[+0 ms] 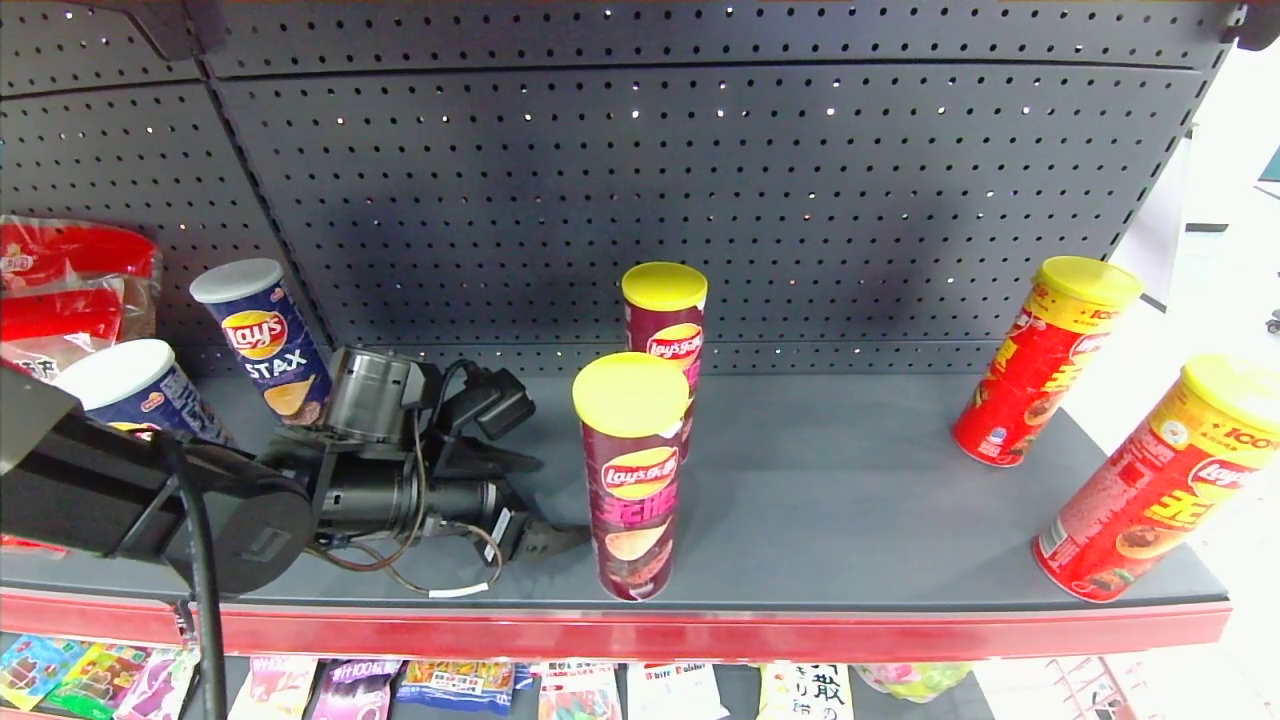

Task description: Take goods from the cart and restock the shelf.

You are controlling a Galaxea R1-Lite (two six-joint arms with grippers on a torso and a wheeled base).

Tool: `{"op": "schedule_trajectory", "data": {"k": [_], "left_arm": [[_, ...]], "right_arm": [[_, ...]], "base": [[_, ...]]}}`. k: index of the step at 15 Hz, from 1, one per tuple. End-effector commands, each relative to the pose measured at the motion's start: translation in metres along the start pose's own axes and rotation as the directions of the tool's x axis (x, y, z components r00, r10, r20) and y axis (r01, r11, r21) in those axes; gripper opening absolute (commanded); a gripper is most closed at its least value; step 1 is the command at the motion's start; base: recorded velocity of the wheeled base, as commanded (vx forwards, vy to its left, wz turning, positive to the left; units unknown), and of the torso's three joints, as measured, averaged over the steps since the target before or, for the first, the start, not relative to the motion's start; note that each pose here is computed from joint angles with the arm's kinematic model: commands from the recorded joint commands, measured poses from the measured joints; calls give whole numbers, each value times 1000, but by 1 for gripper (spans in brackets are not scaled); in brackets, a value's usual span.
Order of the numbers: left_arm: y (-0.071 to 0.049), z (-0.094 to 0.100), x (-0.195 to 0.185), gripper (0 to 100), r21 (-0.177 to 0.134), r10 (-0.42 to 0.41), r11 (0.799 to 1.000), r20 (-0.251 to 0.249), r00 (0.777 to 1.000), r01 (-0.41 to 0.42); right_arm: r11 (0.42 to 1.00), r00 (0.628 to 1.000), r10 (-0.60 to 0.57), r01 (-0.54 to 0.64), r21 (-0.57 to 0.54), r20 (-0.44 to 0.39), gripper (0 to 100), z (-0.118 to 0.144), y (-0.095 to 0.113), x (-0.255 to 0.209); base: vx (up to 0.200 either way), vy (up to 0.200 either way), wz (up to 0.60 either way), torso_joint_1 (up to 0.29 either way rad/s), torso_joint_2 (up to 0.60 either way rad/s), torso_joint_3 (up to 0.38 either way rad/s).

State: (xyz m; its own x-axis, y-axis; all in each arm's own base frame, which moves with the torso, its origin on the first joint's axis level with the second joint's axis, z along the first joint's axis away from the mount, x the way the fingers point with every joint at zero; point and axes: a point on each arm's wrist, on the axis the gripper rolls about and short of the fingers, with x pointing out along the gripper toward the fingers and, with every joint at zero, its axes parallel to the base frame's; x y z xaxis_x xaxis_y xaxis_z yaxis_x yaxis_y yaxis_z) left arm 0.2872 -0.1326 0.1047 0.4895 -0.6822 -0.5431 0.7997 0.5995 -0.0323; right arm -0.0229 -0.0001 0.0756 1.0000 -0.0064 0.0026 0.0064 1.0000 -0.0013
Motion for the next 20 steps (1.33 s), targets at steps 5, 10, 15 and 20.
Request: {"op": "schedule_trajectory", "data": {"k": [5,10,15,20], "left_arm": [[0,2,6,100,7,-7,1000,-2,1000,7],[-2,2,3,100,8,16,1000,-3,1000,-16],[1,9,-13,100,10,51,999,34,998,-51],[-6,0,-29,100,-2,58,998,23,998,-58]], "right_arm": [[1000,1000,0,0,0,-1,100,0,0,0],[1000,1000,0,0,0,-1,100,0,0,0],[1000,1000,0,0,0,-1,100,0,0,0],[1000,1000,0,0,0,-1,100,0,0,0]], "base": [[0,0,0,0,0,0],[0,0,0,0,0,0],[0,0,0,0,0,0],[0,0,0,0,0,0]]}}
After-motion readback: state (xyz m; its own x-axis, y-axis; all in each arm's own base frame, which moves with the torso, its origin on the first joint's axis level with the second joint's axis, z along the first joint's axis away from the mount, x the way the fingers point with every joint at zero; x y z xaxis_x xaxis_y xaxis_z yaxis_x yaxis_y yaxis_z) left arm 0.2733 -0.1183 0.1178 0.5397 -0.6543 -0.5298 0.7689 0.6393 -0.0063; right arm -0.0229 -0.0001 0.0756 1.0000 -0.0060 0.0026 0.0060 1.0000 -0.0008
